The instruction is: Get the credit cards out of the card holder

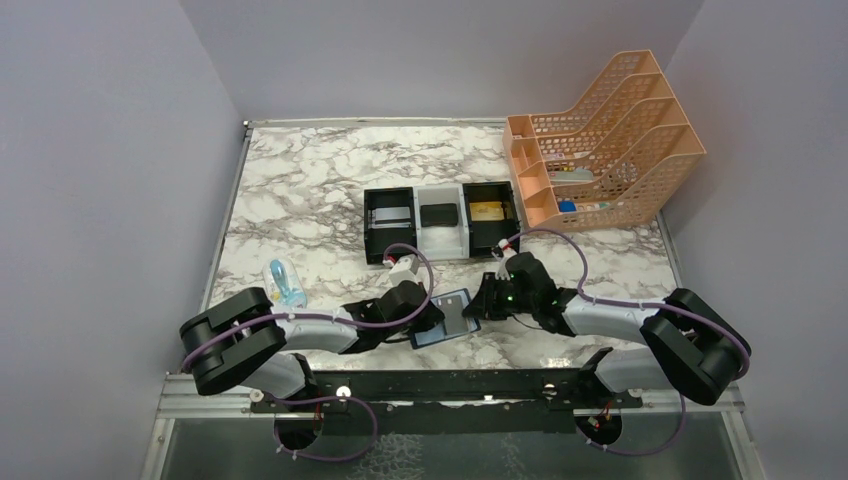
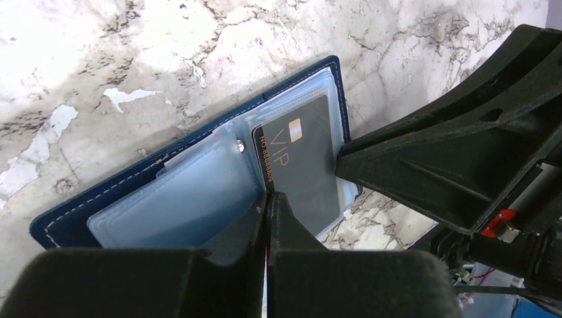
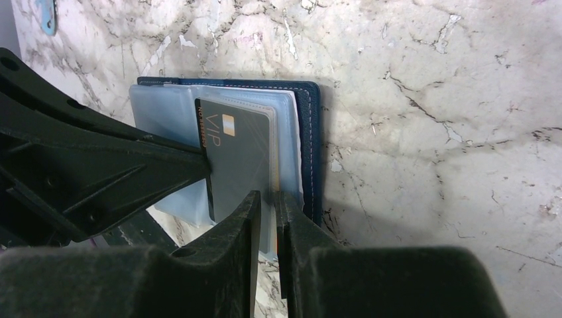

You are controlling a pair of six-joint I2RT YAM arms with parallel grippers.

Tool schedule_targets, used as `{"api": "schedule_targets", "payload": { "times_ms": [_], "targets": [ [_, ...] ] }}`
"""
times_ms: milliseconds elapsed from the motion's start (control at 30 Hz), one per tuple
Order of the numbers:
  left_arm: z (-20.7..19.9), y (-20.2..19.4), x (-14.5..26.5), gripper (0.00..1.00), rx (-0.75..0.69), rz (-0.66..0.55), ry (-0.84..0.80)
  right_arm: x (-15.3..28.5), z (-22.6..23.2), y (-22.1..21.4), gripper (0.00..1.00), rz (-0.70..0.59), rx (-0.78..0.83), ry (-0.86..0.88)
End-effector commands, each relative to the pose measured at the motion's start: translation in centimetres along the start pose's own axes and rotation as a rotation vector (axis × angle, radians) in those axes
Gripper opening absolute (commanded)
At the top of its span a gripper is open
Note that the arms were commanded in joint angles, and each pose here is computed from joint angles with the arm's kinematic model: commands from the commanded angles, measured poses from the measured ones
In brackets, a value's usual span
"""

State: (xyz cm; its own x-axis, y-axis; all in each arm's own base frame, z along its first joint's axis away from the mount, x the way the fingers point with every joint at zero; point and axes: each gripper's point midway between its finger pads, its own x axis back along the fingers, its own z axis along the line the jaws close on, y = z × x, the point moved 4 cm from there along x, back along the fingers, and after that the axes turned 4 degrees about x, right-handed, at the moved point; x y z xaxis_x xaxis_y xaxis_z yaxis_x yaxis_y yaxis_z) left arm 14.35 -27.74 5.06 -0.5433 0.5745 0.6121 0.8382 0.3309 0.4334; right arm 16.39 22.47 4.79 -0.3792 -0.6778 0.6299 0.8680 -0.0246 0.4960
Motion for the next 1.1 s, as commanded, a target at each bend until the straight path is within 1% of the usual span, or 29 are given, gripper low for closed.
{"api": "schedule_targets", "payload": {
  "times_ms": [0, 367, 433, 533, 633, 867, 1067],
  "targets": [
    [1.7, -0.6, 0.8, 0.00, -0.035, 0.013, 0.057, 0.1, -2.0, -1.9, 0.17, 0.078, 0.002, -0.097],
    [1.5, -0.2, 1.1, 0.00, -0.067, 0.015, 0.080, 0.2, -1.5, -1.4, 0.16, 0.068, 0.025, -0.086],
    [1.5, -0.3, 1.1, 0.03, -0.068, 0.019, 0.077, 0.2, -1.2, -1.0, 0.17, 0.066, 0.036, -0.077],
    [1.2, -0.2, 1.0, 0.09, -0.064, 0.016, 0.067, 0.4, -0.5, -0.6, 0.17, 0.076, 0.053, -0.050],
    [1.1, -0.2, 1.0, 0.14, -0.056, 0.012, 0.061, 0.8, 0.3, 0.2, 0.17, 0.059, 0.073, -0.028],
    [1.0, 0.0, 1.1, 0.17, -0.046, 0.000, 0.054, 1.6, 2.0, 2.0, 0.22, 0.033, 0.145, 0.011],
    [0.8, 0.1, 1.2, 0.21, -0.050, -0.003, 0.049, 0.6, 2.3, 1.3, 0.21, 0.097, 0.150, 0.059]
  ]
}}
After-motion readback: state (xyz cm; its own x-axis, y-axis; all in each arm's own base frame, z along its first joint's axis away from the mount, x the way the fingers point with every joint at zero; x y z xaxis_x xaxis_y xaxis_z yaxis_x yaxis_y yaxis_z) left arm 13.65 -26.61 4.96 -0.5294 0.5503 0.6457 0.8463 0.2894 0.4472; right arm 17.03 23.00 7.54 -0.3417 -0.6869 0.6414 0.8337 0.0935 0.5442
